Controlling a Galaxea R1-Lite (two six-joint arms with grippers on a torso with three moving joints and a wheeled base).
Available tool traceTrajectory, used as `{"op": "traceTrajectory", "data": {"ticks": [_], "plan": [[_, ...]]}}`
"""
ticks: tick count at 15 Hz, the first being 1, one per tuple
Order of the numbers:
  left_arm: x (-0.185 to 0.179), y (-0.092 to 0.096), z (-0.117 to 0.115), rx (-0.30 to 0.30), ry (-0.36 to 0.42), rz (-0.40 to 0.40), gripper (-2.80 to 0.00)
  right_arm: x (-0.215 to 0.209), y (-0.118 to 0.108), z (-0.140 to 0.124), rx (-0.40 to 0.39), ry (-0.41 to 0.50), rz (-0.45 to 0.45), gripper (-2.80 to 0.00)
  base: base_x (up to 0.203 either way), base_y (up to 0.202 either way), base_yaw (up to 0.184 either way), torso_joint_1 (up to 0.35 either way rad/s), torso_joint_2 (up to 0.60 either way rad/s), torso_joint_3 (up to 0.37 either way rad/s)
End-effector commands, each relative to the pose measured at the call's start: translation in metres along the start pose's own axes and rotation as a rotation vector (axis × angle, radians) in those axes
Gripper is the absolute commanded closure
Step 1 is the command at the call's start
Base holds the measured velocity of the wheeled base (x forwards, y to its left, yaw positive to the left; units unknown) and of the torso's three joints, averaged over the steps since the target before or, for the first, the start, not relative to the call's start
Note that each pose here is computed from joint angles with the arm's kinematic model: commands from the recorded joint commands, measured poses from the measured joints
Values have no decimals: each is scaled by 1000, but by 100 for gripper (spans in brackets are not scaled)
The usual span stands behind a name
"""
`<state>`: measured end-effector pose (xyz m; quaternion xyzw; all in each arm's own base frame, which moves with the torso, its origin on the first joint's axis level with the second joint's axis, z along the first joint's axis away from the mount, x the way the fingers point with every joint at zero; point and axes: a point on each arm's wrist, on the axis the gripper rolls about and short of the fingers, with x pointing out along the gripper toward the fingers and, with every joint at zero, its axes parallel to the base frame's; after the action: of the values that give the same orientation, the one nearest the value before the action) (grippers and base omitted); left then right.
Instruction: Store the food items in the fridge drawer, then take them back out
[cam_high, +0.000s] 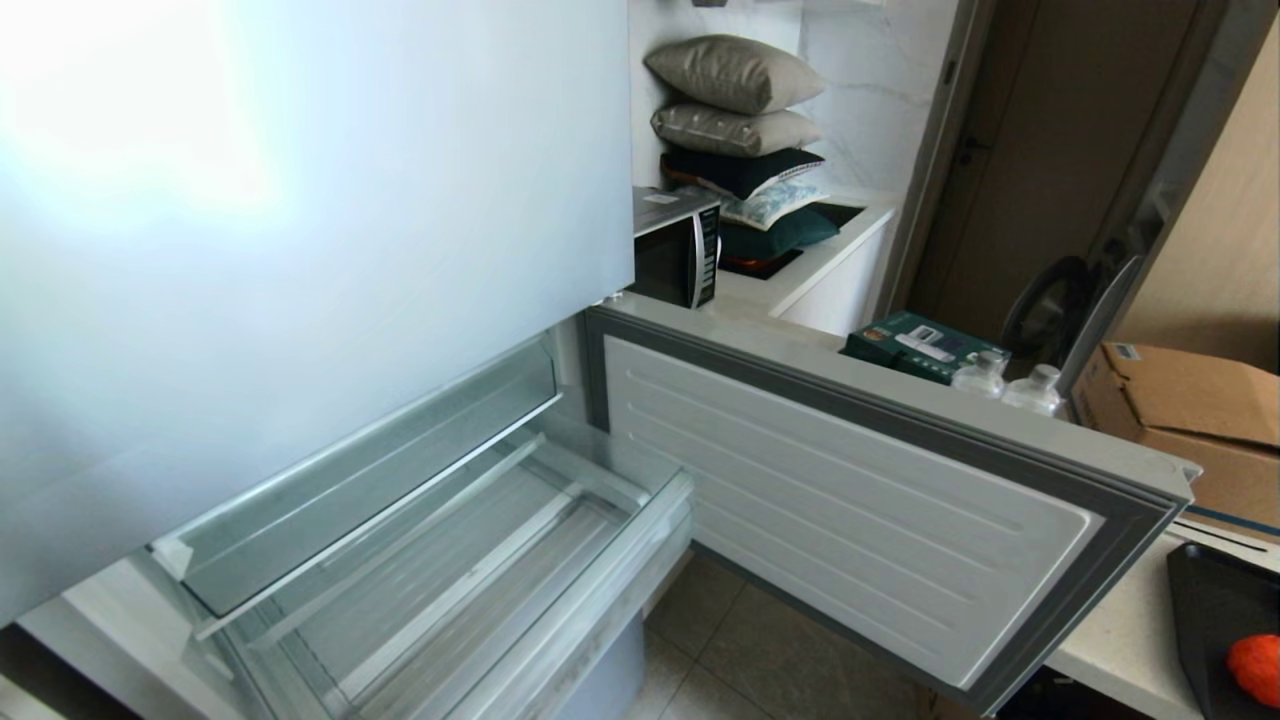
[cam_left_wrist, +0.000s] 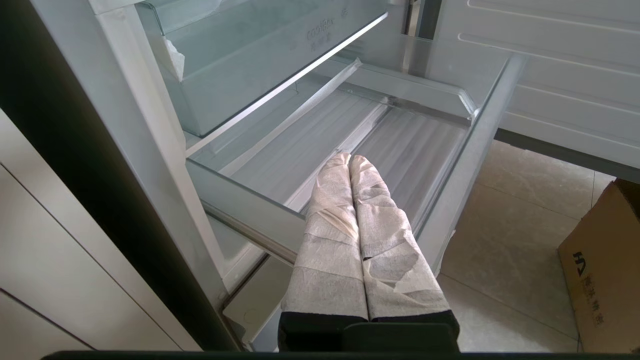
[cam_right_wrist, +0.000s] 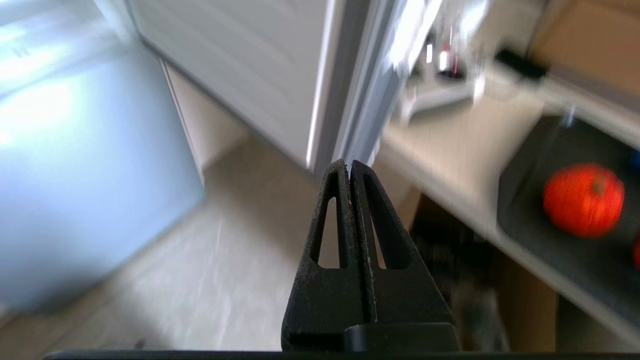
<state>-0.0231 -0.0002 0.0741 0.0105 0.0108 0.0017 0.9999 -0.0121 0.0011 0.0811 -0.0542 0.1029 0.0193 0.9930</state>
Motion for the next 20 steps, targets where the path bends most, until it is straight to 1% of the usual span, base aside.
{"op": "traceTrajectory", "data": {"ticks": [1,2,3,6,8,14,17,20], "plan": [[0,0,0,0,-1,1,0,-11,1,-6,-19,-155,5,0,0,0,0,0,0,0],[0,0,0,-1,-1,1,0,-12,1,-8,-25,-192,8,0,0,0,0,0,0,0],[0,0,0,-1,-1,1,0,-10,2,-8,-29,-207,16,0,0,0,0,0,0,0],[0,0,0,-1,0,1,0,-9,1,-8,-26,-206,15,0,0,0,0,0,0,0],[0,0,0,-1,0,1,0,-9,1,-9,-19,-202,-10,0,0,0,0,0,0,0],[0,0,0,-1,0,1,0,-9,1,-9,-14,-201,-15,0,-3,0,15,3,1,1],[0,0,0,-1,0,1,0,-9,1,-9,-28,-202,-14,0,0,-8,153,0,3,3],[0,0,0,-1,0,1,0,-9,1,-8,-18,-203,-14,0,1,-10,171,2,2,2]]}}
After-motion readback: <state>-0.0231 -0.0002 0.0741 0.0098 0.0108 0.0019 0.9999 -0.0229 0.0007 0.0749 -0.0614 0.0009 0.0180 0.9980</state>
